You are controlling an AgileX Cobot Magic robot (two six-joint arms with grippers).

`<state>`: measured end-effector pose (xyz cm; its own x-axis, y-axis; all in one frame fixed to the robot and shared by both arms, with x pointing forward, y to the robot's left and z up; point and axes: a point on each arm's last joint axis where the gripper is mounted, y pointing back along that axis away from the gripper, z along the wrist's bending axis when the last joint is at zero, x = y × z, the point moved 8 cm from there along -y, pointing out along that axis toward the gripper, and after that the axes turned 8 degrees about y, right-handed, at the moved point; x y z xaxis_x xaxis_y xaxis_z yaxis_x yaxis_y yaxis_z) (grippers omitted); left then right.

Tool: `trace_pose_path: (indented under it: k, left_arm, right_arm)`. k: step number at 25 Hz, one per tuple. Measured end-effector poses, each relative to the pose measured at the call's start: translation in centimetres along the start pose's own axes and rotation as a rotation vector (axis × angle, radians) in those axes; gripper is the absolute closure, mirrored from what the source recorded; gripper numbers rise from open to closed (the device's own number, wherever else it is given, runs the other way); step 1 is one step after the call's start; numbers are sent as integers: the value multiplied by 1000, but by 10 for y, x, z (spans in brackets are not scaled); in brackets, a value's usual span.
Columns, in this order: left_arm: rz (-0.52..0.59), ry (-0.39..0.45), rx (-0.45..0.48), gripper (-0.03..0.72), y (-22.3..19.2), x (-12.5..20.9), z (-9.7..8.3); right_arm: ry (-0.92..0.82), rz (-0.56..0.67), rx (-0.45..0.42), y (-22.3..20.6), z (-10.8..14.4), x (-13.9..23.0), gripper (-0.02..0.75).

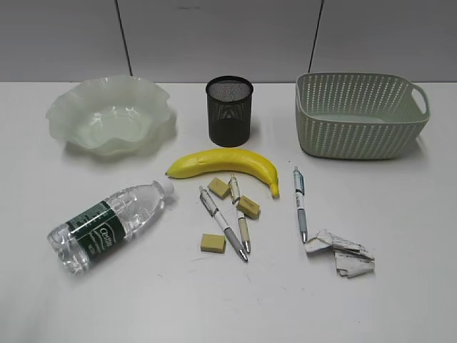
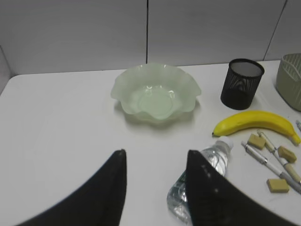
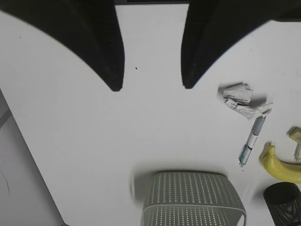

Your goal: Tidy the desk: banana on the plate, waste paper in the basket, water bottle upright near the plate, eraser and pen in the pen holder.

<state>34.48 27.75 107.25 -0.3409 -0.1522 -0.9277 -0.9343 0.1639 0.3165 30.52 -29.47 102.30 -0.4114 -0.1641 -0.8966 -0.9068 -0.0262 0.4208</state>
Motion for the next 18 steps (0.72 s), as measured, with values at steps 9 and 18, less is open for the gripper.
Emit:
trace_pose_path:
  k: [9,18]
  left_arm:
    - [316,-52,182,372,-126,-19,-29]
    - [599,-107,401,249,-243,-21,-83]
  right_arm:
    - [1,0,0,0,0,0,408]
    - [0,0,0,0,0,0,408]
